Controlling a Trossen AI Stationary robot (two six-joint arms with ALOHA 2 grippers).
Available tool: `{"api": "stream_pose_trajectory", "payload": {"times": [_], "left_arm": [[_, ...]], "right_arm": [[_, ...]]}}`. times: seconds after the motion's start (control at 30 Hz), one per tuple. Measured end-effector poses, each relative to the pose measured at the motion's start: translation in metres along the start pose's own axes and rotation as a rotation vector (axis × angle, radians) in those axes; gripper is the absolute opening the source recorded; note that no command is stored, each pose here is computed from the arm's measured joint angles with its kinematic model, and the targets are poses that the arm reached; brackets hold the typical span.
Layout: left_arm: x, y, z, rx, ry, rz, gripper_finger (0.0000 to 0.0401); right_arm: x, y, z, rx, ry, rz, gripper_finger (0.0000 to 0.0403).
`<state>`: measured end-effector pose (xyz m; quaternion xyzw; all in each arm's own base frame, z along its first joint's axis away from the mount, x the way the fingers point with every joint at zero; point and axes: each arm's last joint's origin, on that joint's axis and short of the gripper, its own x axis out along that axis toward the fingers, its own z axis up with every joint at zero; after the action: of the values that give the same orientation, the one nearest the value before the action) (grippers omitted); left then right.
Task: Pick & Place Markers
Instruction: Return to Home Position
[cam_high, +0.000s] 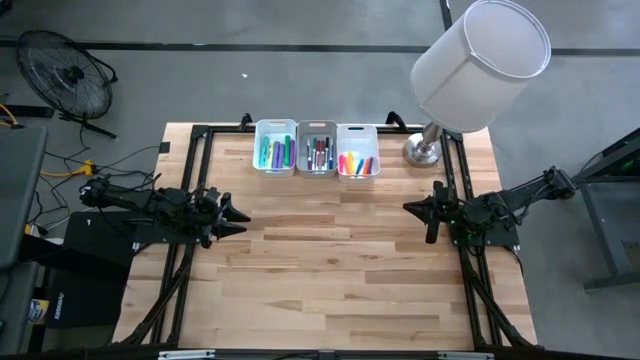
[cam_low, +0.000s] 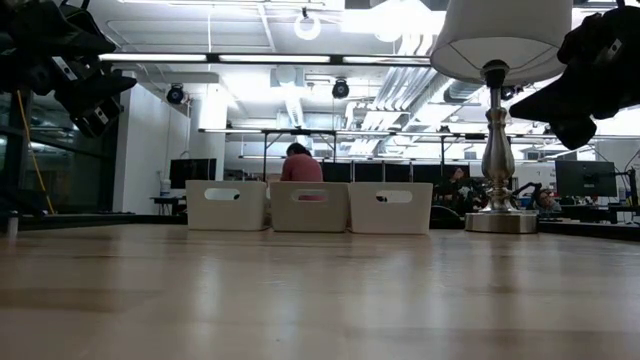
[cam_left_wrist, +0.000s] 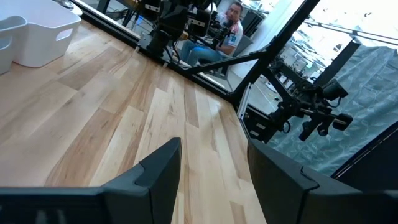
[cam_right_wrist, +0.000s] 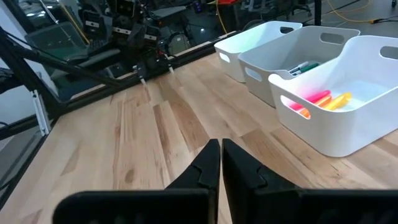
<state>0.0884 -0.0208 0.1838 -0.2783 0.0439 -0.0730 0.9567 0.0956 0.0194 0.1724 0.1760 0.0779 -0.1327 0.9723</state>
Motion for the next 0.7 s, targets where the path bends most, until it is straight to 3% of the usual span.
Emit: {"api": "stream_pose_trajectory", "payload": {"times": [0.7], "left_arm": [[0.0, 0.0, 0.0, 0.0, 0.0, 0.0, 0.0181]], "right_arm": [[0.0, 0.0, 0.0002, 0.0, -0.001, -0.001, 0.0008]]}}
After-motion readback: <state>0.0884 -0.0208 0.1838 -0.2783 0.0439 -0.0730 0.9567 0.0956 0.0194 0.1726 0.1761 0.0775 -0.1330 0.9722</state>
